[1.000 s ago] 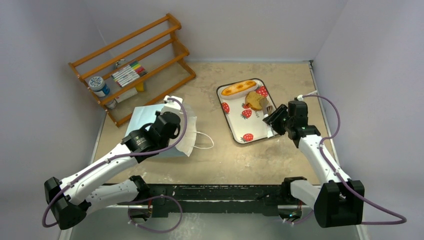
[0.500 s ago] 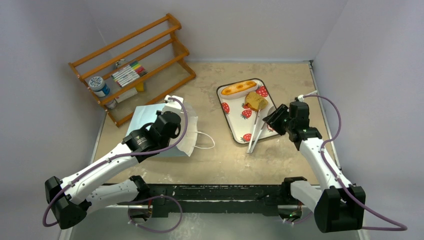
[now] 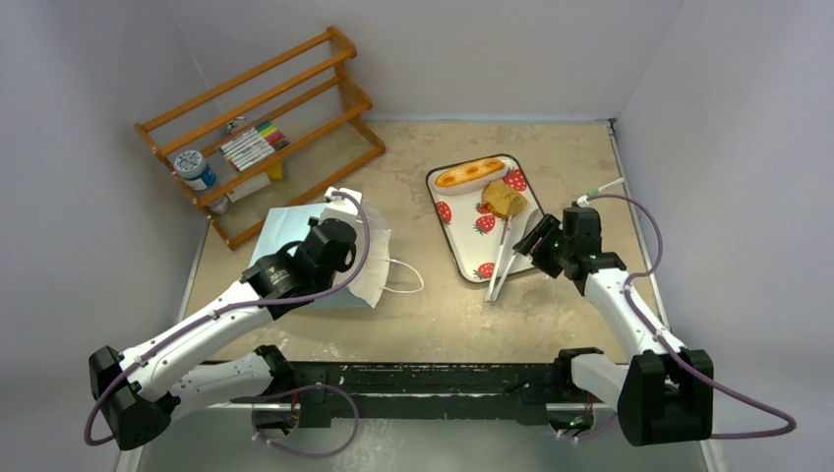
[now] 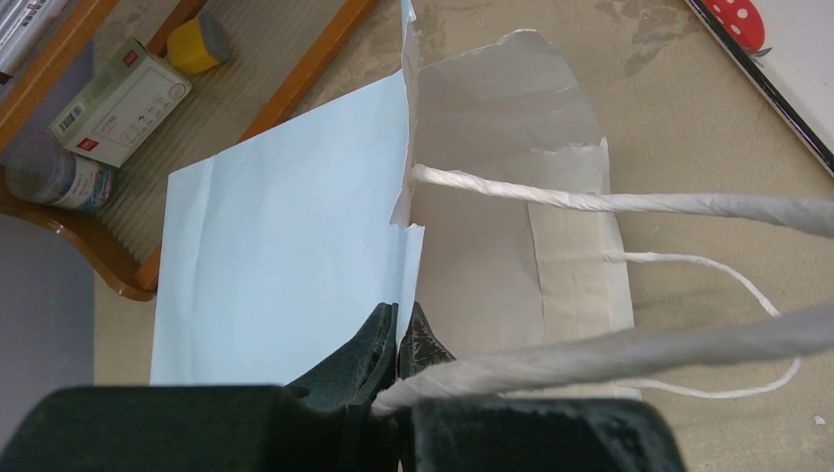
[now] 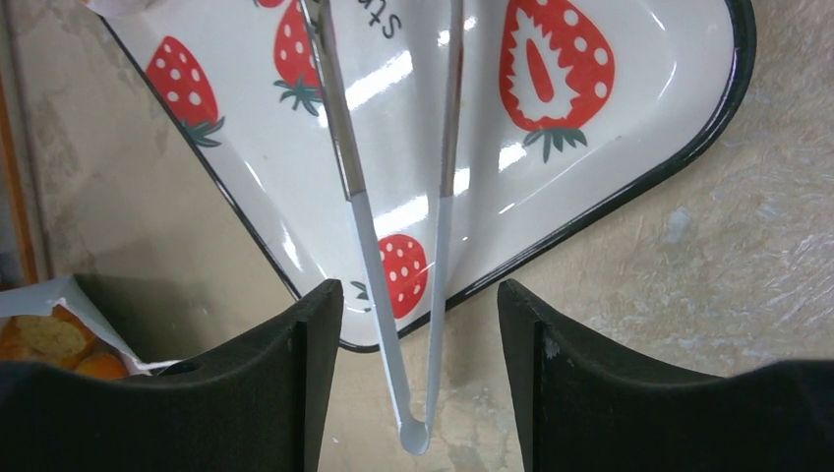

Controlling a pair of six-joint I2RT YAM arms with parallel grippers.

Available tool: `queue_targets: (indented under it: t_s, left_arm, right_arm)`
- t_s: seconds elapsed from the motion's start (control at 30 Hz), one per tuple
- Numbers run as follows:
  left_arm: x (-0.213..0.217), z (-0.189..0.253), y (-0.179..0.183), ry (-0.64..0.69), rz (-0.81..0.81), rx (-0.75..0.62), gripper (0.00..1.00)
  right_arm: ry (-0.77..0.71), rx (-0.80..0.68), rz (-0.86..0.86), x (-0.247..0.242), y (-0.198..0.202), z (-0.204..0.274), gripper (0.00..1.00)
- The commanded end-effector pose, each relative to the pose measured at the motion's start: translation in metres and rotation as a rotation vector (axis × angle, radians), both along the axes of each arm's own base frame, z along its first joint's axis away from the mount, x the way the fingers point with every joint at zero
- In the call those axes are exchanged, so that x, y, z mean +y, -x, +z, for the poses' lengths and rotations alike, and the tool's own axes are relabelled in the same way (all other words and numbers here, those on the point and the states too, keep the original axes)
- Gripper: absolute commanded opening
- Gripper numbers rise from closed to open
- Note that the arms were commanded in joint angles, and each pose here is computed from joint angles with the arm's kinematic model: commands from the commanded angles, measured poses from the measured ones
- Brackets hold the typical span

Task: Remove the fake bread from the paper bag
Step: Pick up the clamp from the container.

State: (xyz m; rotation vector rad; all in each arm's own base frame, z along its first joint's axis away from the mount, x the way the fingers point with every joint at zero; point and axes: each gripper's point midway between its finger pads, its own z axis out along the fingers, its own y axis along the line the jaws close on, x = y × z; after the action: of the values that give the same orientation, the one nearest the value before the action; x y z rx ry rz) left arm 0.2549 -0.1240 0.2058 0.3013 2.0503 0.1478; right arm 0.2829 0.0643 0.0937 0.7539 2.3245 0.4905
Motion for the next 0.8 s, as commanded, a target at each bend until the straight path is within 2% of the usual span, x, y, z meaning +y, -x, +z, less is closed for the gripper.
queue_targets:
  t_s: [0.0, 0.77]
  left_arm:
    - [-0.008, 0.025, -0.008, 0.069, -0.014, -0.076, 0.0]
    - [-0.052, -0.01, -0.005, 0.102, -0.184, 0.057, 0.0]
  right_arm:
    - [0.006, 0.014, -0.006, -0.002, 0.0, -0.013, 0.6]
    - [0.028, 0.051, 0.016, 0.001, -0.03, -0.042, 0.52]
